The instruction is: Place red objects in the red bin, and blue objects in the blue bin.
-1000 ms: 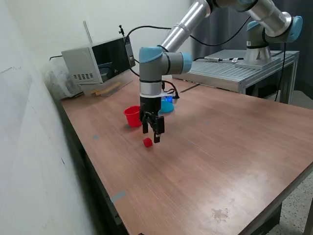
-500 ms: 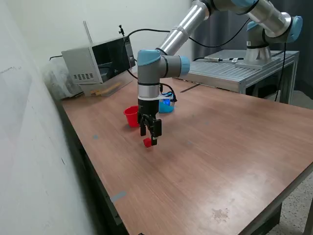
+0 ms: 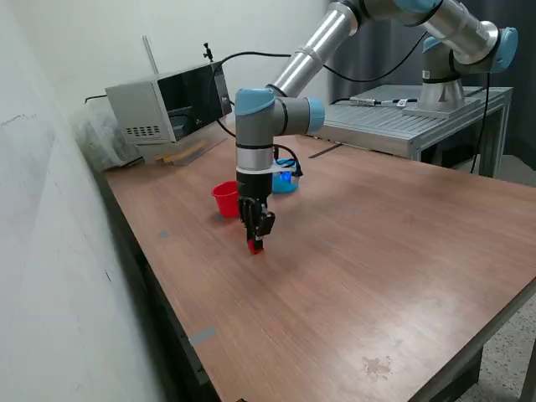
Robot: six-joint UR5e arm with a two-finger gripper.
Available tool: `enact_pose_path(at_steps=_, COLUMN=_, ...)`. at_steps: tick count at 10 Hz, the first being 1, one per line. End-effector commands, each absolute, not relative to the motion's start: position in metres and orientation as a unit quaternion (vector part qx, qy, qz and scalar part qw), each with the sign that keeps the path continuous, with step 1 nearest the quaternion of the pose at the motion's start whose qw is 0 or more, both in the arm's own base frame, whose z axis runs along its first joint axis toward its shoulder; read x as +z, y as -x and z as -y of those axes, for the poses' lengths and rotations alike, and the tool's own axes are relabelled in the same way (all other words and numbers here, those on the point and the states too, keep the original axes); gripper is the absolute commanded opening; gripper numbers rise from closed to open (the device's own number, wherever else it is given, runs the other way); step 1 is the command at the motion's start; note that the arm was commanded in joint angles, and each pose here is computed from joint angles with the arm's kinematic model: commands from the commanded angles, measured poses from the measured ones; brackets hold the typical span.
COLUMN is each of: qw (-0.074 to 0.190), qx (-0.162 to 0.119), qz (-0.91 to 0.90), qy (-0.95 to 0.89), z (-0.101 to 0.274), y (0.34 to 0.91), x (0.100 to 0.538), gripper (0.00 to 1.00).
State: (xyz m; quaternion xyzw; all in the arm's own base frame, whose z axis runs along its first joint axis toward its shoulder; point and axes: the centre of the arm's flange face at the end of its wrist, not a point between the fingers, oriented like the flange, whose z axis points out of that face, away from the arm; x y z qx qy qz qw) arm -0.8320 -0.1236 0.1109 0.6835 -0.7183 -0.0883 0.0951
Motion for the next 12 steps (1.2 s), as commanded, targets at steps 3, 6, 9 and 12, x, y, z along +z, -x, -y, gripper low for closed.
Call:
enact_pose_path(at_steps=3, qw=0.094, qx=-0.102, qz=0.707, qy=-0.694, z=0.098, y=0.834, x=0.132, gripper=0.0)
enact_pose_path(at_steps=6, qw=0.12, qx=-0.14, qz=0.715, qy=-0.674, z=0.047, y=0.803, x=0.253, gripper=0.0)
enact_pose_path(at_steps=9, qw=0.09, qx=-0.13, qz=0.756, qy=-0.635, z=-0.077, y=0.793, x=0.244, gripper=0.0)
enact_pose_path(at_steps=12, qw=0.078, qx=-0.116, qz=0.758, qy=-0.637, z=-0.091, y=0.783, x=0.227, gripper=0.0)
